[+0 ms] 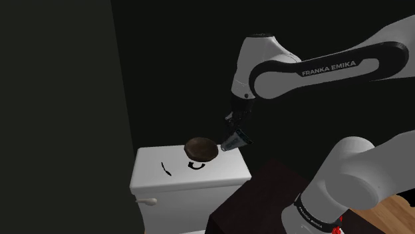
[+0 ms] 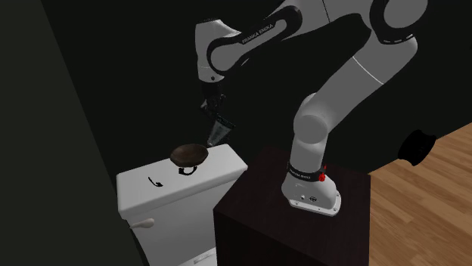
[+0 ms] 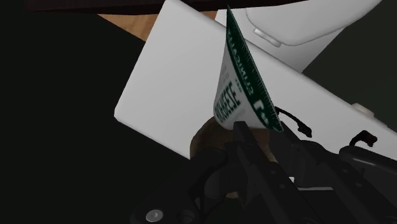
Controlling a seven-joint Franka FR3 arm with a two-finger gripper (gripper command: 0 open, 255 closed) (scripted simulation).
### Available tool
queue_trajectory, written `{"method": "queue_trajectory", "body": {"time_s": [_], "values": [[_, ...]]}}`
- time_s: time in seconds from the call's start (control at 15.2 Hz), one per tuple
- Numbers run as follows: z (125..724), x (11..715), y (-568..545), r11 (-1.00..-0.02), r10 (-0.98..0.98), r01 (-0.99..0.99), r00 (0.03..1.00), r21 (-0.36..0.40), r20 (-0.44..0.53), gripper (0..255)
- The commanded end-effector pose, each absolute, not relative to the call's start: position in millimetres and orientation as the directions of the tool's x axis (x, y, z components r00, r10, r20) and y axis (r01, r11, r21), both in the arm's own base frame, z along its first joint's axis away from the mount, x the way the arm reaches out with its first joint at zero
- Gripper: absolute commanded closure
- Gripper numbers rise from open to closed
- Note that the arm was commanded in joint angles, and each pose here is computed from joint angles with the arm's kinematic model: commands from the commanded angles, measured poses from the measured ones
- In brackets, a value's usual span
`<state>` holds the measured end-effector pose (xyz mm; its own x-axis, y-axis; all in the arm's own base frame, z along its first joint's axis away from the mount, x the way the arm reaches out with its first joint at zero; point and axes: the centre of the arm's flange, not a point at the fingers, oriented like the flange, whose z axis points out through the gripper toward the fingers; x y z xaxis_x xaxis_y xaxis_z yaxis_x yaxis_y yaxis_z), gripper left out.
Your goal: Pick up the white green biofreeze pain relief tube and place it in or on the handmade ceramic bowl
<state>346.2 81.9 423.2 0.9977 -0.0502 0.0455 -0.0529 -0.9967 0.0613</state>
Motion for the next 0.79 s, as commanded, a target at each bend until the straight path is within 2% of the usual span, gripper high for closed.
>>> {"method": "queue_trajectory", "body": {"time_s": [0.0,0.73], "values": [[431,359,84,-0.997,-0.050,-0.053,0.998,0.061,0.045,255],[473,497,100,-0.997,-0.050,-0.053,0.998,0.061,0.045,255]]}}
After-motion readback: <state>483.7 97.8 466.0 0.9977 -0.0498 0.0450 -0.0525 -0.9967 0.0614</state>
